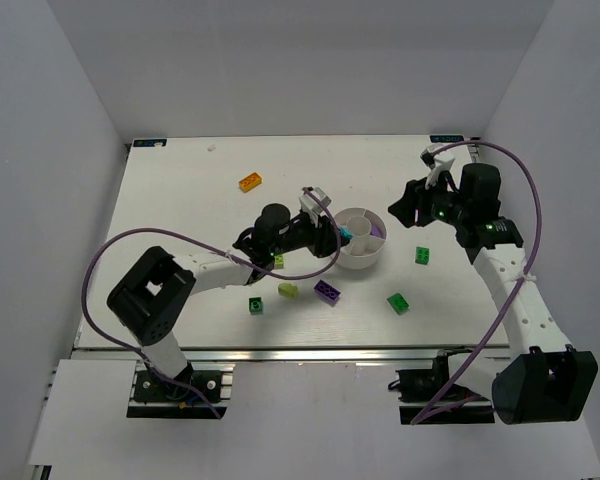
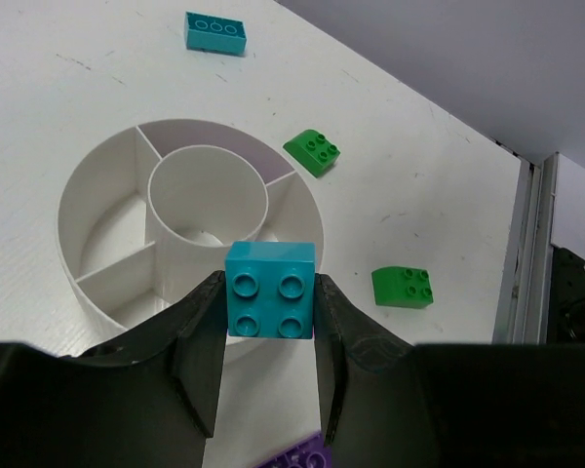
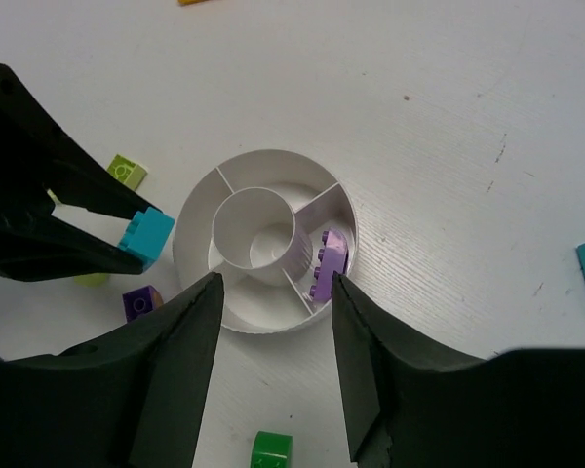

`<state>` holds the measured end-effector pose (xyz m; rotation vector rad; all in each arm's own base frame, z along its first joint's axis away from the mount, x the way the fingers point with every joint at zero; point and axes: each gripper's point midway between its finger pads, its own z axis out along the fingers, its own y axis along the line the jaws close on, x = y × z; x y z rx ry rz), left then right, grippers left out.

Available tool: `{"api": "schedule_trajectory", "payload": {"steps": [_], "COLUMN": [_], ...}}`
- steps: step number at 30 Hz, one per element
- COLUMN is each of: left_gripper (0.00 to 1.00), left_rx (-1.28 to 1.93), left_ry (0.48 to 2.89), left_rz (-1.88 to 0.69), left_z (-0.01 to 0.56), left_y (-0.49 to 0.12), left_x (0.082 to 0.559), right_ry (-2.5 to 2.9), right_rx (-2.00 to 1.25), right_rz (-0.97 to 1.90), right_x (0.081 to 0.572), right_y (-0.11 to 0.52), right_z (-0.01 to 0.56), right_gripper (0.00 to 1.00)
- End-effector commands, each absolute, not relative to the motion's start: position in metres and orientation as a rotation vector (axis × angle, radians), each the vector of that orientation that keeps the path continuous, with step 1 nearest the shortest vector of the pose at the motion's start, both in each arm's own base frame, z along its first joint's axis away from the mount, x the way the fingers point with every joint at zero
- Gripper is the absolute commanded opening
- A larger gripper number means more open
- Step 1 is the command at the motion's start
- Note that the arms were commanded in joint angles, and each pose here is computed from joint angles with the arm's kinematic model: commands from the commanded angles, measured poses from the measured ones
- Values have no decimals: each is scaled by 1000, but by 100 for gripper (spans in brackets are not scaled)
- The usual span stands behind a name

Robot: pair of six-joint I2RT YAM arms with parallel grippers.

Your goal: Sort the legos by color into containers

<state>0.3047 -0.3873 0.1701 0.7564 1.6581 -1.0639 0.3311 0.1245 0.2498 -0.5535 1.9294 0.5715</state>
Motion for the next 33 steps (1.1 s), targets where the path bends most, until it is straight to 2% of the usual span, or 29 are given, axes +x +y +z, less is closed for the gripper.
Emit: {"api": "schedule_trajectory", "payload": {"steps": [1, 19, 33], "left_gripper": [8, 13, 29], "left_rx": [761, 747, 735], "left_ry": [1540, 1597, 1626], "left_rz": [-1069, -1001, -952], "left_z": [203, 172, 156], "left_y": [-399, -402, -399], "left_x": [314, 336, 343], "right_ry": [1872, 1876, 1885], "right_rx": [-594, -587, -562], "right_rz": [612, 706, 733], "right_x": [331, 324, 326], "right_y": [126, 121, 112], "right_z": [256, 250, 248], "right_gripper": [54, 58, 64]}}
